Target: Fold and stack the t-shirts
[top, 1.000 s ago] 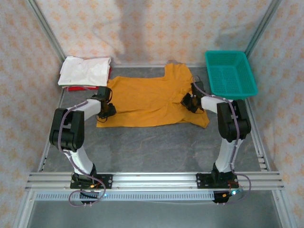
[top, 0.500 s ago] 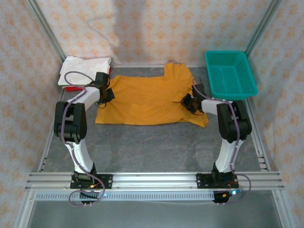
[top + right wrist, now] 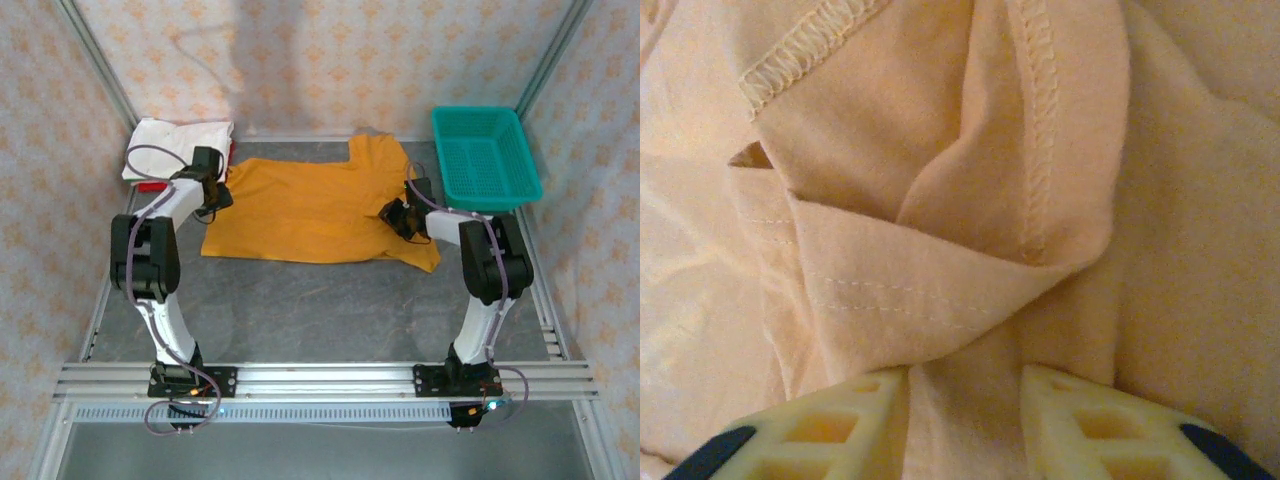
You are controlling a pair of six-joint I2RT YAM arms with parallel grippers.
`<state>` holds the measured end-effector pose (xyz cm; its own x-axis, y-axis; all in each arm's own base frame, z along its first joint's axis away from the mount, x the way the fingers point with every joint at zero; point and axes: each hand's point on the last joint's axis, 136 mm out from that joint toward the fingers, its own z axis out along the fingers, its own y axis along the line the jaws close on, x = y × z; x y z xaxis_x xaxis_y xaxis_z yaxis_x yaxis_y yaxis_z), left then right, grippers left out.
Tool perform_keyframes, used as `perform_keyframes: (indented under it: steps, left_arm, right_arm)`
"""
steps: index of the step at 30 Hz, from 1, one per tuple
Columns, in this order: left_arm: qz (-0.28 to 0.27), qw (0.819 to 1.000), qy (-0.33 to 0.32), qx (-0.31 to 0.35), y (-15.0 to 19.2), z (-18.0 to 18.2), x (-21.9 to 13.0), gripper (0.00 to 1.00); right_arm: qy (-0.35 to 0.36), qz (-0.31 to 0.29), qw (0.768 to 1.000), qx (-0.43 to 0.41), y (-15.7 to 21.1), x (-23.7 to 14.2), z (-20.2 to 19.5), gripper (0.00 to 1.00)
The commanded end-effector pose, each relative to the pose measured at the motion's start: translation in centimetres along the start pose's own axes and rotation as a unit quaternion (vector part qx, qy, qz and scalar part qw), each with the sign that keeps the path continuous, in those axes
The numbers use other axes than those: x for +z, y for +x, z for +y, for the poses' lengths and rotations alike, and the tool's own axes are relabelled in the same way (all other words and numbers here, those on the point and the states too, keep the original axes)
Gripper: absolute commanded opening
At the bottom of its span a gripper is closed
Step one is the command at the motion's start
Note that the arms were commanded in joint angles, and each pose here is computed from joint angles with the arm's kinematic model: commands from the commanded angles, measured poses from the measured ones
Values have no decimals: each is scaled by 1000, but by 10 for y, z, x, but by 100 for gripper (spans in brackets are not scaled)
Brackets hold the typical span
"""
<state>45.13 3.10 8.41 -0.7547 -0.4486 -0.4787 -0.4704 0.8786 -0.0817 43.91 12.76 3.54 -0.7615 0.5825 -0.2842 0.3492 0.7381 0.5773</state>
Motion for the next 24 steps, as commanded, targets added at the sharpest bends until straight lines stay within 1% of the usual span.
perform_keyframes:
  steps: [1, 5, 10, 14, 18, 24]
  left_arm:
    - [-4, 1000, -1, 1, 13, -1, -18, 46]
    - [24, 999, 40, -11, 39, -10, -5, 47]
    - [75, 996, 54, -20, 69, -14, 19, 46]
    - [99, 992, 61, -39, 92, -9, 27, 46]
    - [127, 986, 70, -77, 122, 3, 27, 46]
    - [131, 985, 51, -104, 161, 33, 7, 46]
  right_arm:
    - [15, -1, 1000, -18, 4, -21, -5, 38]
    - [21, -18, 999, -36, 2, -37, -3, 40]
    - [60, -4, 998, -33, 11, -39, -18, 42]
    - [77, 6, 997, -29, 19, -35, -31, 43]
    - [106, 10, 994, -23, 32, -41, -52, 44]
    - [143, 35, 989, -1, 69, -62, -92, 46]
